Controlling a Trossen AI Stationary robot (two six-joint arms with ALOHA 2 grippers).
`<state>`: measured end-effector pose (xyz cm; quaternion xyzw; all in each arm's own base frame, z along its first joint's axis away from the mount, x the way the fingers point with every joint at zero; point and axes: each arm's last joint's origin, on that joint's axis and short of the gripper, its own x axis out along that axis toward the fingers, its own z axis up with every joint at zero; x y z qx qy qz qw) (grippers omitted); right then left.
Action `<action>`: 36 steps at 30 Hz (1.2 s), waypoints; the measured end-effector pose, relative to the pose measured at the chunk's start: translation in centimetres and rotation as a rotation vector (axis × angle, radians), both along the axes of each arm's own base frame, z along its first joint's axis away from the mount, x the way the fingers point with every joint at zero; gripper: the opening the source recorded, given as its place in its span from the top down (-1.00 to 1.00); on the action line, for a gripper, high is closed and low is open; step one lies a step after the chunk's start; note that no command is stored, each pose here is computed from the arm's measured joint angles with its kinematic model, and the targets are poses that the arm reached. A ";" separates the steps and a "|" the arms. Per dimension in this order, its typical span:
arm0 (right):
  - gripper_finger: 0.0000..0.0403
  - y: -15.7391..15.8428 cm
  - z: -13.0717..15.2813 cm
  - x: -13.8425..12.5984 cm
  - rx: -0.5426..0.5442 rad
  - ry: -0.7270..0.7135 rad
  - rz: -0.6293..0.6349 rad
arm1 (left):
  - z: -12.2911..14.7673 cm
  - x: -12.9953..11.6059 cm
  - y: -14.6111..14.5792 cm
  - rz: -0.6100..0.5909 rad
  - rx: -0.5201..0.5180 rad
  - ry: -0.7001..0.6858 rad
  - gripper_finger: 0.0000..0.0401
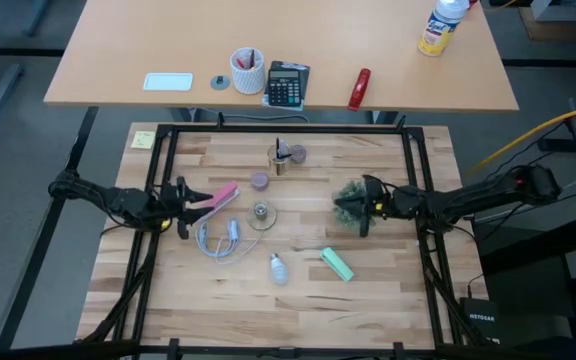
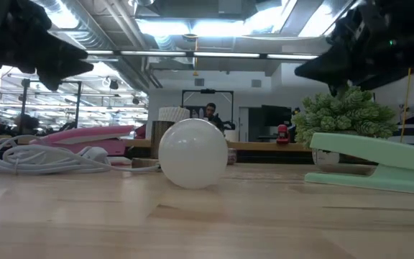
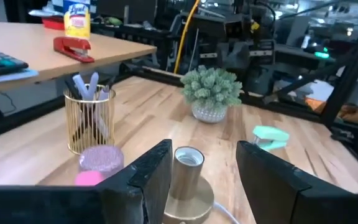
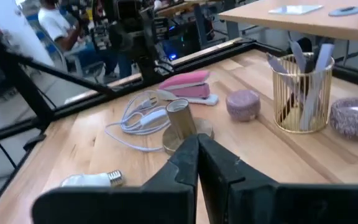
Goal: Screw lightbulb
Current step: Return to Home Position
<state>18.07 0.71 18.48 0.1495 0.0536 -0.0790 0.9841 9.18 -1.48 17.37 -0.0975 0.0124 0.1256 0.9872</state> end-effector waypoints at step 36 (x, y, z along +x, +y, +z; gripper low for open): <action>0.93 -1.1 -3.3 -1.9 0.088 0.055 -0.078 | -0.1 0.1 0.4 0.022 0.368 0.106 0.15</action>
